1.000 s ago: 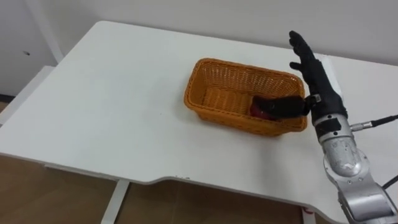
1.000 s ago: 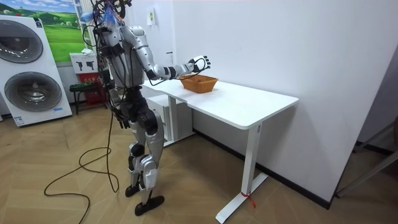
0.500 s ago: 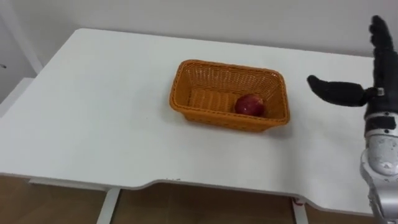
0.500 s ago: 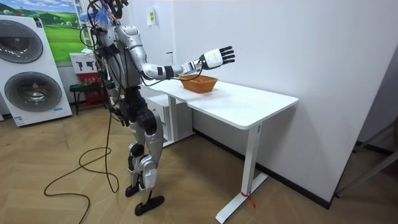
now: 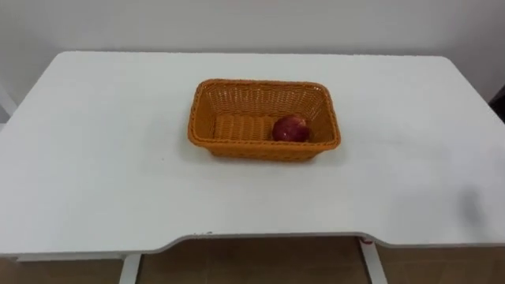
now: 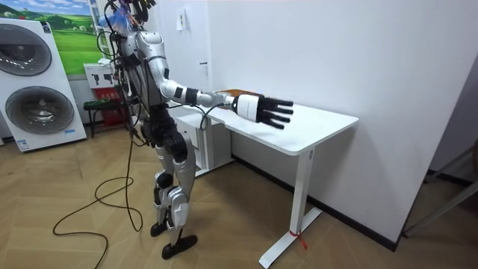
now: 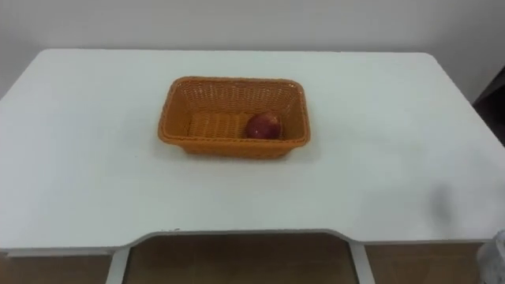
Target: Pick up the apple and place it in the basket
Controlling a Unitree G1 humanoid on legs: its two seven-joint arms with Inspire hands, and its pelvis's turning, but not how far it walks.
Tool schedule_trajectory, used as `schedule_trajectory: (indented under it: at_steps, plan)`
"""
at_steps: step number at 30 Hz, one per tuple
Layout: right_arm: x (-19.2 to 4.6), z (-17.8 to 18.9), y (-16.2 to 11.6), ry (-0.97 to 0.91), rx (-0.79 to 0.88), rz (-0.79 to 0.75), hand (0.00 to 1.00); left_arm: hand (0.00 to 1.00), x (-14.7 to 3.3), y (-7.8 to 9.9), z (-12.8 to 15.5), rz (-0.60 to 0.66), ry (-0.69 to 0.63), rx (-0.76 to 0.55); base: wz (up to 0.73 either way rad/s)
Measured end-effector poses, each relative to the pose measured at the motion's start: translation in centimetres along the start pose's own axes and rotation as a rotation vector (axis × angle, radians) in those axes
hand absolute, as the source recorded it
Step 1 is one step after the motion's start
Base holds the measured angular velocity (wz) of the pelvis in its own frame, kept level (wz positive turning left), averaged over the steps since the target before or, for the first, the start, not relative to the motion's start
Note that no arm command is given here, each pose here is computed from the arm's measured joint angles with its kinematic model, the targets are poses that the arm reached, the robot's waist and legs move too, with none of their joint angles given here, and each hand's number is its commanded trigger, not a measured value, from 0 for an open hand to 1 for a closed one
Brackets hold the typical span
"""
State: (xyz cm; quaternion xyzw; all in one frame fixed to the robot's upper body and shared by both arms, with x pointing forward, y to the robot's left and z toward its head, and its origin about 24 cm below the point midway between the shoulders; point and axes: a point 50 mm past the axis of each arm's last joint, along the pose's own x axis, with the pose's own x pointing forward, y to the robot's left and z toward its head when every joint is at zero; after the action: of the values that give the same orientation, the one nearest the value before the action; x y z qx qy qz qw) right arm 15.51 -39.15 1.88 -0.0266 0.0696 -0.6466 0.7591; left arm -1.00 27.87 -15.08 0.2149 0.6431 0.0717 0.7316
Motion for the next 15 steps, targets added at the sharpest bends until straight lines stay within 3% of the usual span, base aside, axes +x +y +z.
schedule_trajectory:
  at_steps: [4,8,15]
  plan:
    - [0.1,-6.1,-4.0,0.279,-0.124,-0.154,0.00,0.00,0.1,0.3,0.2,0.031,0.017,-0.034,0.02]
    - [-2.0,-10.9,-7.8,0.512,-0.228,-0.269,0.00,0.00,0.0,0.1,-0.2,0.028,0.048,-0.037,-0.03]
    - [-5.7,-15.0,-10.5,0.713,-0.316,-0.332,0.00,0.00,-0.1,-0.6,-0.3,0.013,0.058,-0.046,-0.02]
